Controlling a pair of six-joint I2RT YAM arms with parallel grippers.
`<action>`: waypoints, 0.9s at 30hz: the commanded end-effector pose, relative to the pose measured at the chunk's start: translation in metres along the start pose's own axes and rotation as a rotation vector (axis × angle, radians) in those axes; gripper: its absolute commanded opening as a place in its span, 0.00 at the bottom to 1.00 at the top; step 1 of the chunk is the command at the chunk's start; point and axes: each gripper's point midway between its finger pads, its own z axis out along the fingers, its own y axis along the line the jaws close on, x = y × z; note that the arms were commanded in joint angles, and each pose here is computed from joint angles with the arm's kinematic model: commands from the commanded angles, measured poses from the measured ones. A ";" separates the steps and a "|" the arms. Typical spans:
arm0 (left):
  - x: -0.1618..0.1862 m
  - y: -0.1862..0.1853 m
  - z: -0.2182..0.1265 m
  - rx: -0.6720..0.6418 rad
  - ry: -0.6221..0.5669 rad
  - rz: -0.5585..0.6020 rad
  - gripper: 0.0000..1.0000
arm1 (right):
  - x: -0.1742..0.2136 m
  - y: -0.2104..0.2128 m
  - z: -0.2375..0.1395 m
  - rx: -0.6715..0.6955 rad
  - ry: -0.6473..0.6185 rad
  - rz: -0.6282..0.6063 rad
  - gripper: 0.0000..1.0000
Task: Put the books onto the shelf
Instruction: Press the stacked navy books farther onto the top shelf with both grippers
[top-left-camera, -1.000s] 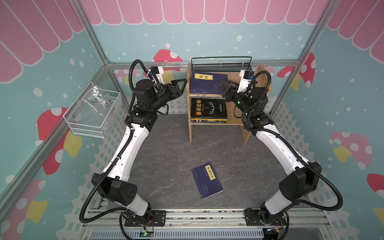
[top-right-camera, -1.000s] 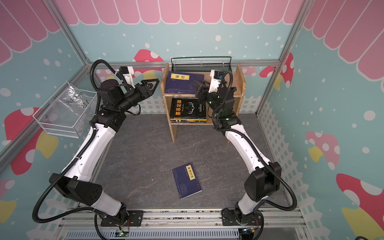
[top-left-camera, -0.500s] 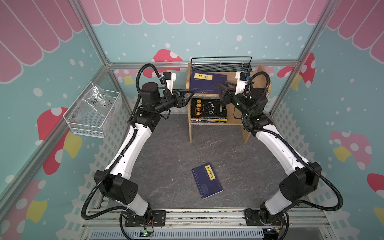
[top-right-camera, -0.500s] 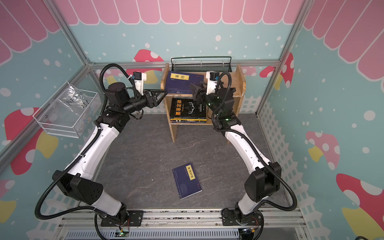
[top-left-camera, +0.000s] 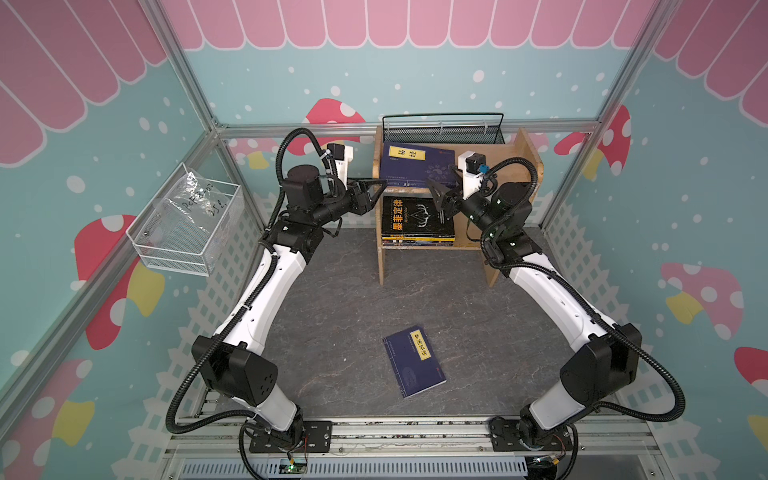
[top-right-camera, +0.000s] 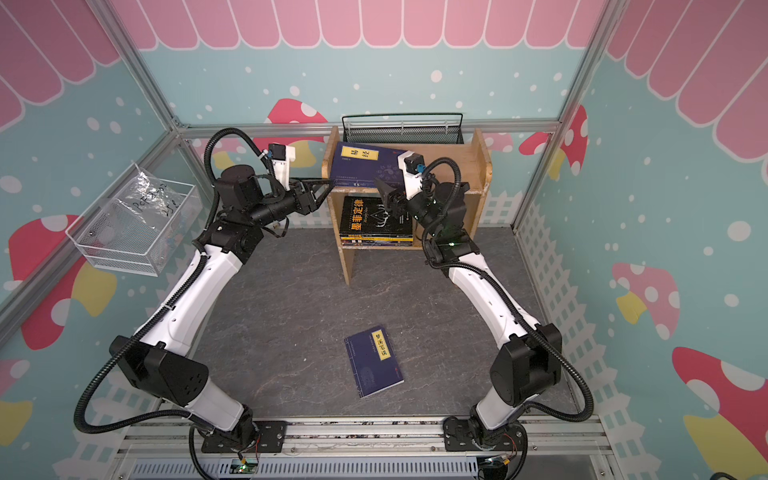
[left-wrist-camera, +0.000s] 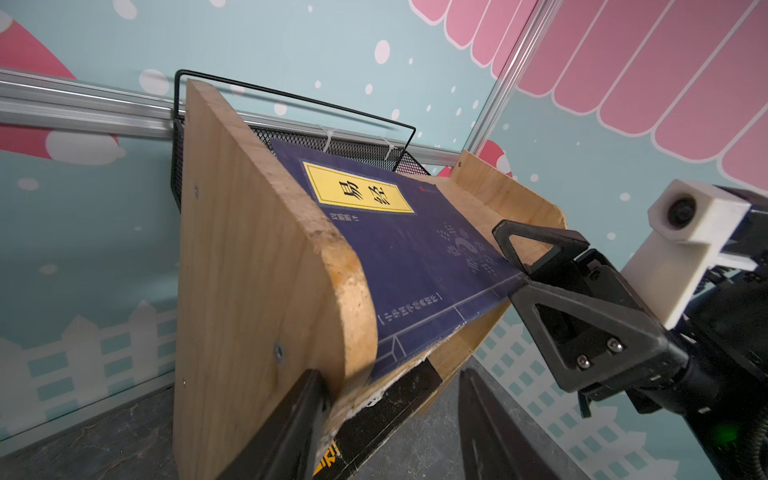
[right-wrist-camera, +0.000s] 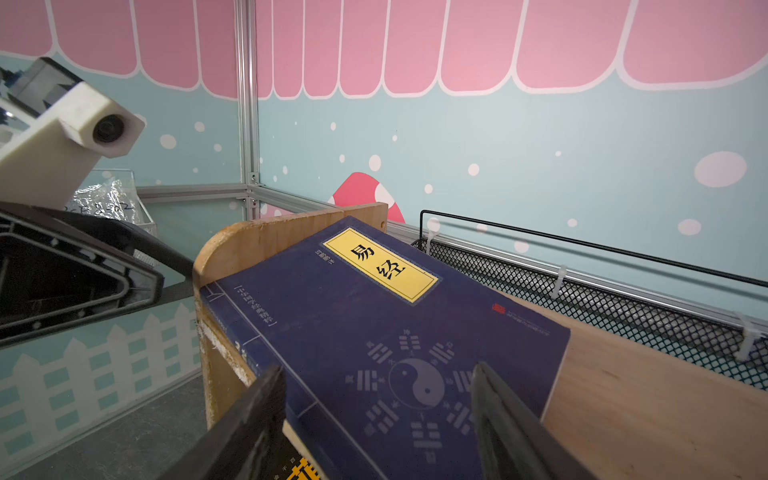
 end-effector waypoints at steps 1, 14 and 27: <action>0.014 -0.005 0.014 0.013 0.021 0.041 0.54 | 0.051 0.004 0.001 -0.017 0.142 -0.030 0.72; 0.017 -0.001 0.019 -0.011 0.019 0.046 0.51 | 0.048 0.004 -0.011 -0.005 0.145 -0.114 0.80; 0.024 0.004 0.018 -0.065 0.022 0.089 0.48 | 0.049 0.005 -0.003 -0.021 0.144 -0.038 0.75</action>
